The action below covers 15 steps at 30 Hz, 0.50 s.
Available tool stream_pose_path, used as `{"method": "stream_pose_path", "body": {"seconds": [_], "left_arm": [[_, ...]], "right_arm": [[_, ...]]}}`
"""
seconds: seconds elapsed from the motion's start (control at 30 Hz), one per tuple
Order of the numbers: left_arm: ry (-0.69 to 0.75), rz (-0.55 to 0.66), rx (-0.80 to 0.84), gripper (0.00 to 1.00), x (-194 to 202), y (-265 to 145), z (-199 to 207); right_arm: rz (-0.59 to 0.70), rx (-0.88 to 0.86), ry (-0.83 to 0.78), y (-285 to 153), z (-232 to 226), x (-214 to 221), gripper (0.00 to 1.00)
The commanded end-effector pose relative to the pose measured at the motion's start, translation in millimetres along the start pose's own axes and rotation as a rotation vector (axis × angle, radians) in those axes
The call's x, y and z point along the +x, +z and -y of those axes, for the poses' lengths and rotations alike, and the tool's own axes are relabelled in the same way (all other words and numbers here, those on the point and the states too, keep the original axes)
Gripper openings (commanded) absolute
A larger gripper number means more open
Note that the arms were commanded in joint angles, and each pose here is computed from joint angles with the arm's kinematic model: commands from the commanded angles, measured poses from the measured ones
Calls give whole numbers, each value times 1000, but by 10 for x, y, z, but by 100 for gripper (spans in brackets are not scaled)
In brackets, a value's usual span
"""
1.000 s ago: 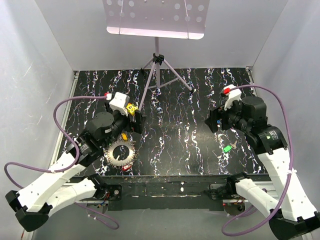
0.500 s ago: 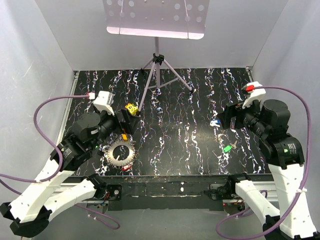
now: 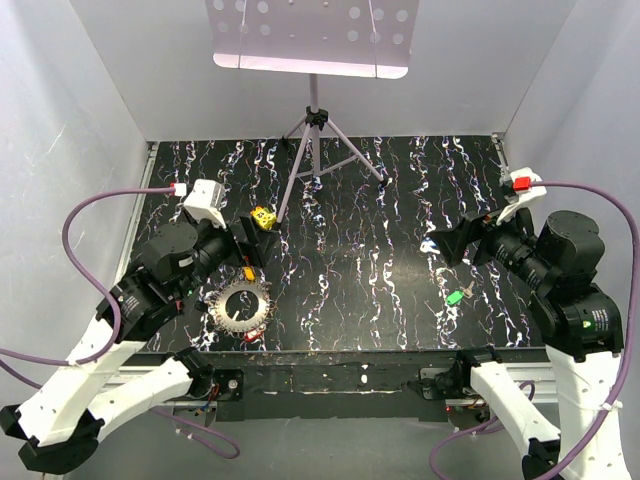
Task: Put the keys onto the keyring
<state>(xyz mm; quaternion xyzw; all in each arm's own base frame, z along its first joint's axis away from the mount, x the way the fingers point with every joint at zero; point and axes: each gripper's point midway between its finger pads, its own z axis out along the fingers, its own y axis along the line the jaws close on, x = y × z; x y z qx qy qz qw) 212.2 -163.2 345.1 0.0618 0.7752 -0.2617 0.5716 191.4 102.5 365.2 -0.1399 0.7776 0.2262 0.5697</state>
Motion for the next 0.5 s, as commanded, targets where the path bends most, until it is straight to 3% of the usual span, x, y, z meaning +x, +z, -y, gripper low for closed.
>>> {"method": "stream_pose_path", "body": {"seconds": [0.0, 0.47], "left_arm": [[-3, 22, 32, 98, -111, -71, 63], [0, 23, 26, 98, -91, -84, 38]], "right_arm": [[70, -72, 14, -92, -177, -181, 92], [78, -136, 28, -154, -310, -150, 93]]}}
